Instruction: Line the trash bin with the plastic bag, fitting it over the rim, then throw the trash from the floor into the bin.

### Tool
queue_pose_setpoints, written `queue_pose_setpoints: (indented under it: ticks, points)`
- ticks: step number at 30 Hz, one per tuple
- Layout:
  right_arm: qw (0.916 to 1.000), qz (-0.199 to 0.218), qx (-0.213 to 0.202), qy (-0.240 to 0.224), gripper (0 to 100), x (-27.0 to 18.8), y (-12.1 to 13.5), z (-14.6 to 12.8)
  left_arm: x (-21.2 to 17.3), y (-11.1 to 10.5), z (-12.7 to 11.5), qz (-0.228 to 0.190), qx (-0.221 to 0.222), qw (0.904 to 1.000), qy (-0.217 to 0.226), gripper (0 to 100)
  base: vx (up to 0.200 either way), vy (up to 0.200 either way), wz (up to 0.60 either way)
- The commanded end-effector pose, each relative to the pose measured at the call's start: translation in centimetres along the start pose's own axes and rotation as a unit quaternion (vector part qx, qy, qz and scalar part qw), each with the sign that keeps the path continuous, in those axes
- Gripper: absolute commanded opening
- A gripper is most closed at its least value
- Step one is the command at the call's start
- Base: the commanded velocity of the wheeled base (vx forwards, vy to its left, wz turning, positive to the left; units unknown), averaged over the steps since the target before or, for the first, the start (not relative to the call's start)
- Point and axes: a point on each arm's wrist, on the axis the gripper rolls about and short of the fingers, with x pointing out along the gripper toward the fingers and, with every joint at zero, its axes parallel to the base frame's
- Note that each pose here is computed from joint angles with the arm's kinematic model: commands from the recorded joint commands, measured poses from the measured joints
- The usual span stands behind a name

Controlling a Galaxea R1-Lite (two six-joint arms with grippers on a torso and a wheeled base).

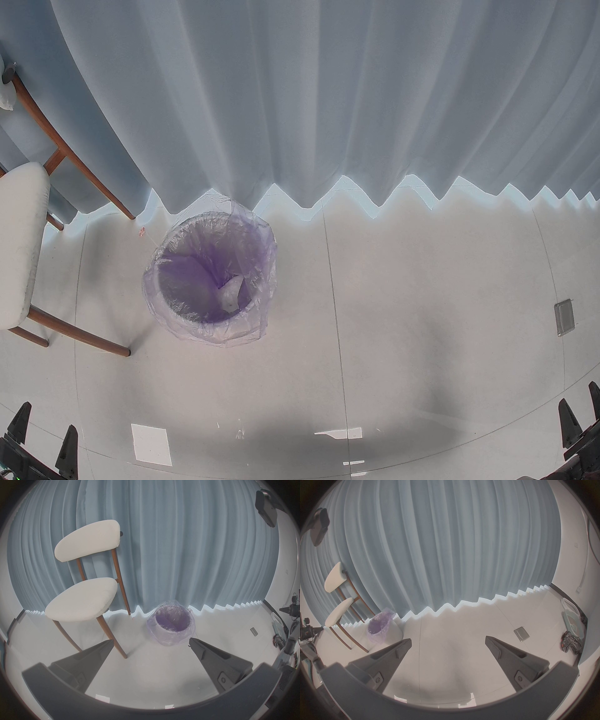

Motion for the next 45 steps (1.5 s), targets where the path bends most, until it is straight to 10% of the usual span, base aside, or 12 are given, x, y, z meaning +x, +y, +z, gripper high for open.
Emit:
queue_pose_setpoints:
  ticks: [1,21,28,45]
  points:
    - [0.9993,0.018,-0.015,-0.029,100,-0.47,-0.02,-0.12,0.03,0.00,-0.51,0.000,0.000,1.0000,0.002,100,0.000,0.000,0.00]
    - [0.9980,0.039,-0.040,-0.028,100,-0.46,0.08,-0.14,0.03,0.01,-0.50,0.001,-0.003,1.0000,0.001,100,0.000,0.000,0.00]
    - [0.9970,-0.028,-0.064,-0.033,100,-0.45,-0.22,-0.10,0.03,0.01,-0.48,0.002,-0.003,1.0000,0.001,100,0.000,0.000,0.00]
    - [0.9948,0.022,-0.095,-0.027,100,-0.36,-0.02,-0.34,0.03,0.01,-0.48,0.002,-0.003,1.0000,0.001,100,0.000,0.000,0.00]
